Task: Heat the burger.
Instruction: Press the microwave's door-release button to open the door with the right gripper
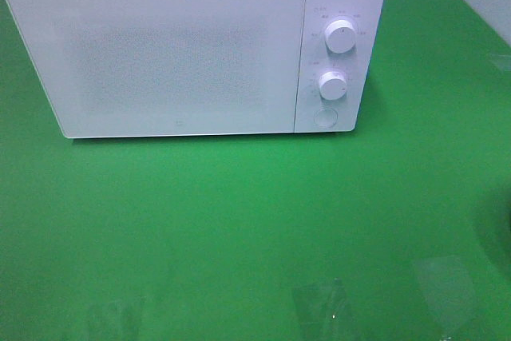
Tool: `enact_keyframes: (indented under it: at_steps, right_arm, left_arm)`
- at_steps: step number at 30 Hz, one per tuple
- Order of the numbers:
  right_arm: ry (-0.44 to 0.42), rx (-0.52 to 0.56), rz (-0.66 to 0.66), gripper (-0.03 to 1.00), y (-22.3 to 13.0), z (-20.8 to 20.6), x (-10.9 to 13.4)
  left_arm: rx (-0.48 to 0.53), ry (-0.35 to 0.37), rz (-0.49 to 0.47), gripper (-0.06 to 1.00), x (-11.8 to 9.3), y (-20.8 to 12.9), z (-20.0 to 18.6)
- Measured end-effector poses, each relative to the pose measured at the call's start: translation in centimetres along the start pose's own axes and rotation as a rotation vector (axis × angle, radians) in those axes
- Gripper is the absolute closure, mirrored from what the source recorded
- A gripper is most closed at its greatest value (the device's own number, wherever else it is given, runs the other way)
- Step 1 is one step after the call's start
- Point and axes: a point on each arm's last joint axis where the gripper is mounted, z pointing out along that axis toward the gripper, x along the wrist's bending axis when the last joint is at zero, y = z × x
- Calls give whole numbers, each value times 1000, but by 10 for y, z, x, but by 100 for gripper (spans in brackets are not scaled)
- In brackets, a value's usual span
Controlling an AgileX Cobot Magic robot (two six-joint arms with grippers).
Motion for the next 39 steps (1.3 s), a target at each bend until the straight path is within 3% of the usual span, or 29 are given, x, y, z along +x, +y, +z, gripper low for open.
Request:
enact_keyframes:
  at_steps: [24,39]
  right_arm:
    - [4,-32,-1,21,10,1,1]
    - [24,-40,-23,21,51,58,8]
  left_arm:
    - [0,0,0,-4,0,0,0]
    - [0,0,0,-4,0,0,0]
